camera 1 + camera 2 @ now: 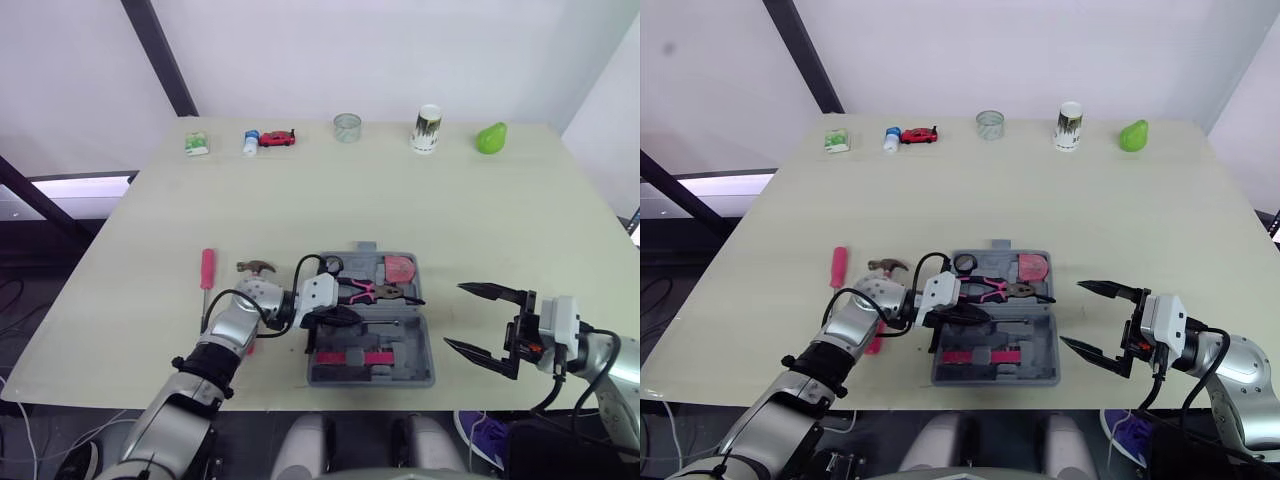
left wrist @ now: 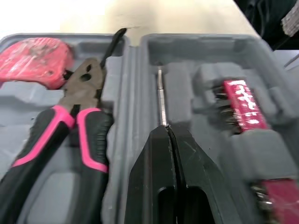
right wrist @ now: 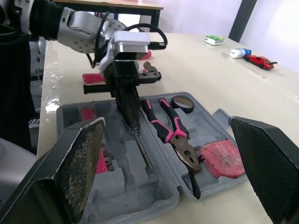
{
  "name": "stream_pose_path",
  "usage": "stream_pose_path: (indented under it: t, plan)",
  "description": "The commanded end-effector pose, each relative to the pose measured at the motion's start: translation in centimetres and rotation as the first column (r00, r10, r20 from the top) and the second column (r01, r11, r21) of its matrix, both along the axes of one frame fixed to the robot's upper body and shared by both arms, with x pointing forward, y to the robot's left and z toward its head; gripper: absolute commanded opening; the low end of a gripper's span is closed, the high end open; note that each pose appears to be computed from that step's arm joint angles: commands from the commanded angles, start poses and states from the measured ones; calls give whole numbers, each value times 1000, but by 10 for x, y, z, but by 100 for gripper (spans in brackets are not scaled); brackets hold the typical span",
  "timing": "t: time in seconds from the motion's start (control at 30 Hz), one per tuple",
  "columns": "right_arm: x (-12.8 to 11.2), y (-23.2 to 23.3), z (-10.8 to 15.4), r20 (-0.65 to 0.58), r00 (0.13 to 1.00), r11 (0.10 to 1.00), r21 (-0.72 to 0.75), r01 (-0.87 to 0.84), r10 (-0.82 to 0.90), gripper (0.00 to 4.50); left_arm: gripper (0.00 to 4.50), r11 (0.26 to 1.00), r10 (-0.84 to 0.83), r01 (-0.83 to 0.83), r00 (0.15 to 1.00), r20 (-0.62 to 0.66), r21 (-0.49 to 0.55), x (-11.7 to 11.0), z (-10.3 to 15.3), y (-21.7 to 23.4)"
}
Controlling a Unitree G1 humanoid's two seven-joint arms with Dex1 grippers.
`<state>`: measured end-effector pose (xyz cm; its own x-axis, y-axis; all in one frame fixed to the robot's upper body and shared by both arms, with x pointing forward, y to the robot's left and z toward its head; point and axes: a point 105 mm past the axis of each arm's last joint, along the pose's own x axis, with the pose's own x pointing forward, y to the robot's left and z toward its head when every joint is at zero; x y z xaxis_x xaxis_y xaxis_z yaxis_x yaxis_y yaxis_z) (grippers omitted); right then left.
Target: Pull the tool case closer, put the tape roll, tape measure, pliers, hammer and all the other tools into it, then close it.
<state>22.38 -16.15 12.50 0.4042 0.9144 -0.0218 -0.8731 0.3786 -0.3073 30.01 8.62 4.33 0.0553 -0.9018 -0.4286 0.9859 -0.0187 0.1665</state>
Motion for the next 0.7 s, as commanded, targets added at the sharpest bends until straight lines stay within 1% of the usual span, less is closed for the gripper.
stream_pose_path:
  t: [0.03,0.2,0.3,0.4,0.53,0.63,0.7]
  plan:
    - [0,-2,8,35,999,1000,-3,0,0,450,4,1000,-5,5,999,31,-16,3,5,-3]
    - [-1,-4,8,36,999,1000,-8,3,-3,450,4,1000,-20,20,1000,12,11,-2,-5,-1]
    - [-1,-4,8,36,999,1000,-9,6,-6,450,4,999,-10,10,1000,14,44,-2,-11,3]
    - [-1,-4,8,35,999,1000,-8,5,-5,450,4,996,12,-13,1000,7,86,-1,-18,7]
    - [-1,-4,8,33,999,1000,-7,5,-5,450,4,989,12,-8,1000,-22,144,-6,-28,11]
    - [-1,-4,8,33,999,1000,-7,4,-4,450,4,976,21,-12,999,-35,217,-9,-39,18]
    - [-1,-4,8,33,999,1000,-8,3,-3,450,4,973,24,-15,999,-35,231,-9,-42,19]
